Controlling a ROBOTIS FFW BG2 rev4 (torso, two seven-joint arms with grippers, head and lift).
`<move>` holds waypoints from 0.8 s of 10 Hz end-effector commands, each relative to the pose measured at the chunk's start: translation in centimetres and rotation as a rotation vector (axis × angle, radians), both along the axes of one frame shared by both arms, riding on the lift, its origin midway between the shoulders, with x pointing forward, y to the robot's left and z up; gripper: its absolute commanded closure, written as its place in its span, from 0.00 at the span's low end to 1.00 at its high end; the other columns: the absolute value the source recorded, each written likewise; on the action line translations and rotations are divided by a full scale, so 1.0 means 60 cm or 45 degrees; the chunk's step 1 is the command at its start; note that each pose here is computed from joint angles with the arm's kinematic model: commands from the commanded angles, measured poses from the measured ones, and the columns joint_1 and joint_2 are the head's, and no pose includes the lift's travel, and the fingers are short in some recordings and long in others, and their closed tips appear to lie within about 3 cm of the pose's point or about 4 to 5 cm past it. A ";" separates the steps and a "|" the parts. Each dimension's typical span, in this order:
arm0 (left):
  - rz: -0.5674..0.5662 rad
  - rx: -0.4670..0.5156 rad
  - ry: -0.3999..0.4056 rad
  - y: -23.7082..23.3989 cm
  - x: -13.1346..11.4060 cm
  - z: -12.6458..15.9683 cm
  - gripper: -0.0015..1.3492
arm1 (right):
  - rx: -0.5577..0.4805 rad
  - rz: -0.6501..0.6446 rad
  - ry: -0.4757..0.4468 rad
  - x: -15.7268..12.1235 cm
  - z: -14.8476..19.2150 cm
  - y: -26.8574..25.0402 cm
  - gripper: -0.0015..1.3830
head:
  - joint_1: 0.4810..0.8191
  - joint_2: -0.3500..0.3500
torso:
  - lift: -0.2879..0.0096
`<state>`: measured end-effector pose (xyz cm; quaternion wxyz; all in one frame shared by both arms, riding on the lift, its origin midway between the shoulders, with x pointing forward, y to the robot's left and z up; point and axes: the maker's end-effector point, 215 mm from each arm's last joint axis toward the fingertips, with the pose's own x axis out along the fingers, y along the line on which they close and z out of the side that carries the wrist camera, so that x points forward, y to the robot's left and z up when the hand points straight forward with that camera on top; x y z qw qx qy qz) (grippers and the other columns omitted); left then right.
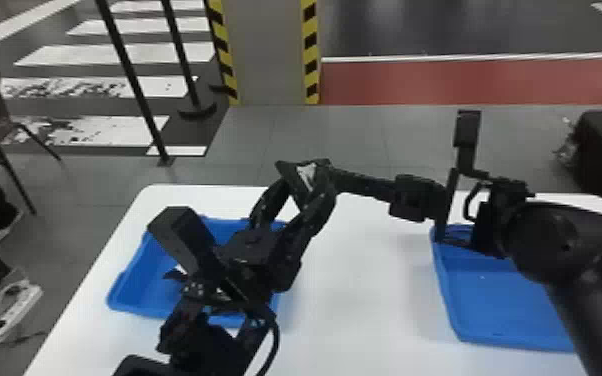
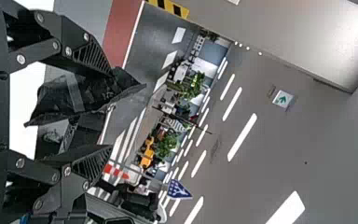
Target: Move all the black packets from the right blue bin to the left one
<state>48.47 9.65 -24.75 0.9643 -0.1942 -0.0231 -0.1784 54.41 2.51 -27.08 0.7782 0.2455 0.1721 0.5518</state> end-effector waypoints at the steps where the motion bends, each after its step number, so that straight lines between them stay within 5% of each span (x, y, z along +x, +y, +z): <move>1: 0.022 0.035 -0.007 0.007 0.001 0.000 0.90 | 0.003 -0.001 0.000 0.000 0.001 -0.002 0.84 | 0.52 0.68 | 0.60; 5: 0.101 0.046 -0.034 0.037 -0.003 0.003 0.90 | 0.026 -0.009 -0.007 0.004 0.003 -0.005 0.80 | 0.52 0.70 | 0.60; 8: 0.299 0.132 -0.084 0.113 0.011 0.015 0.90 | -0.012 -0.063 -0.040 0.004 -0.006 -0.047 0.03 | 0.49 0.73 | 0.60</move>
